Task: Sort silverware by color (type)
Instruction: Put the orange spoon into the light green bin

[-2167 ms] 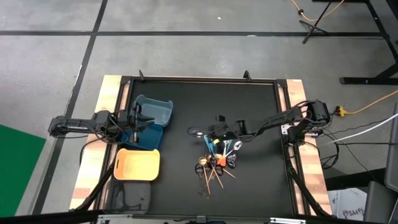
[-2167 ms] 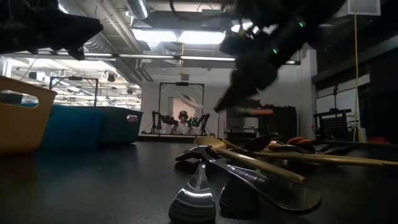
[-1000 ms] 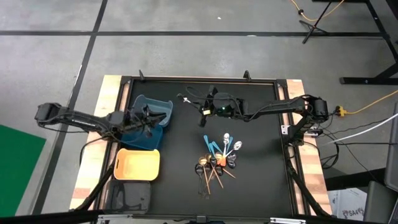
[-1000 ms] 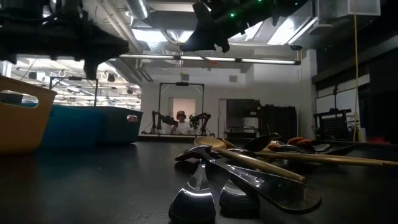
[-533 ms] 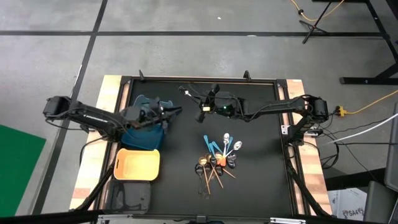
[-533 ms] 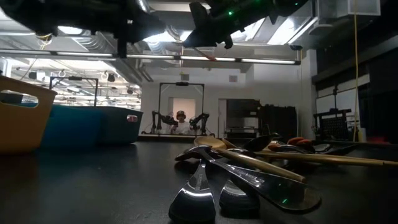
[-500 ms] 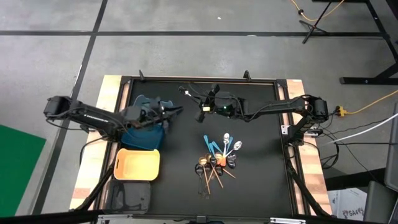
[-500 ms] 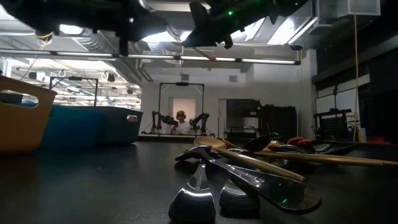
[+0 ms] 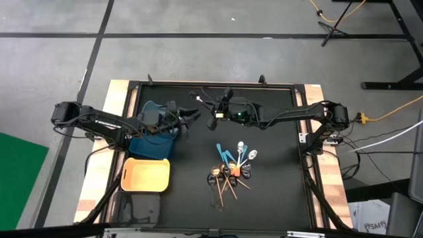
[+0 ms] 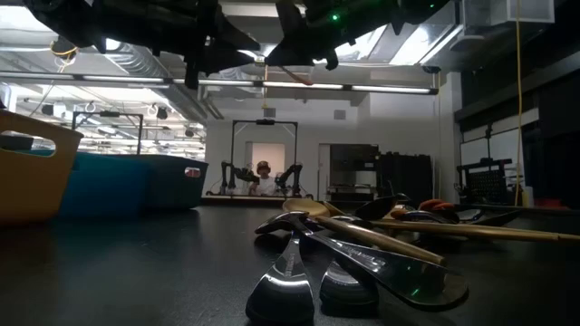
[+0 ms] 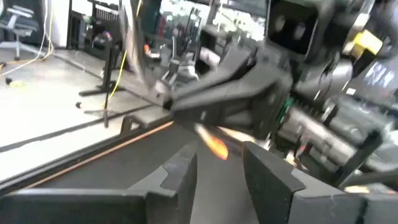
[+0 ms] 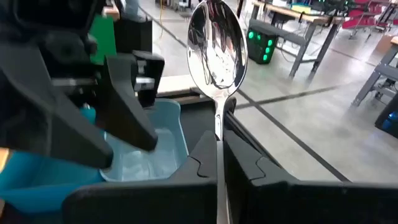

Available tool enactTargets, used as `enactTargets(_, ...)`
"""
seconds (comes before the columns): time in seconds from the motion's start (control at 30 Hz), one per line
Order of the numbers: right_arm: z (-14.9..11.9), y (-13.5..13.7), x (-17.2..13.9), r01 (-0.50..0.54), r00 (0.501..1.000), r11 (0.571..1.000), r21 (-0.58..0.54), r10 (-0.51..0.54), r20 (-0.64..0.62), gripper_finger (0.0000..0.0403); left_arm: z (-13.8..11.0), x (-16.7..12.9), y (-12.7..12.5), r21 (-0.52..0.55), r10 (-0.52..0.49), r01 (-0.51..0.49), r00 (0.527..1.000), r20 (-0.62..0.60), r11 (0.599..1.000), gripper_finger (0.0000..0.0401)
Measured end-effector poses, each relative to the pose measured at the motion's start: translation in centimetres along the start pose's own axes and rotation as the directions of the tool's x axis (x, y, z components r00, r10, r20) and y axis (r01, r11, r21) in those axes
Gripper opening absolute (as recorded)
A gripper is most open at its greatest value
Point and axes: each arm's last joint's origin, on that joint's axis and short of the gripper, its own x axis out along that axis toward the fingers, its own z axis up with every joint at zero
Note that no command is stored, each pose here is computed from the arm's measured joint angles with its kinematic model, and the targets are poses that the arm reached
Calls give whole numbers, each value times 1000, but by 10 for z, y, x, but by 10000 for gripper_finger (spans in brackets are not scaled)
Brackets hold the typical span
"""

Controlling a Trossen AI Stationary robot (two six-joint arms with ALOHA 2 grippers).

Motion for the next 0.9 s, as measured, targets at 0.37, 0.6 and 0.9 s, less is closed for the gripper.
enactTargets(0.37,13,2,-1,-103,987,988,112,88,135,1,-1,1,0,-60,-2,2,1000,-1,998,126)
enactTargets(0.6,18,2,-2,-119,979,984,130,94,183,1,1,-1,-5,-73,-26,27,999,24,997,126)
enactTargets(0.9,20,2,-2,-121,975,983,136,92,201,1,-7,8,-11,-104,-56,64,995,82,992,126)
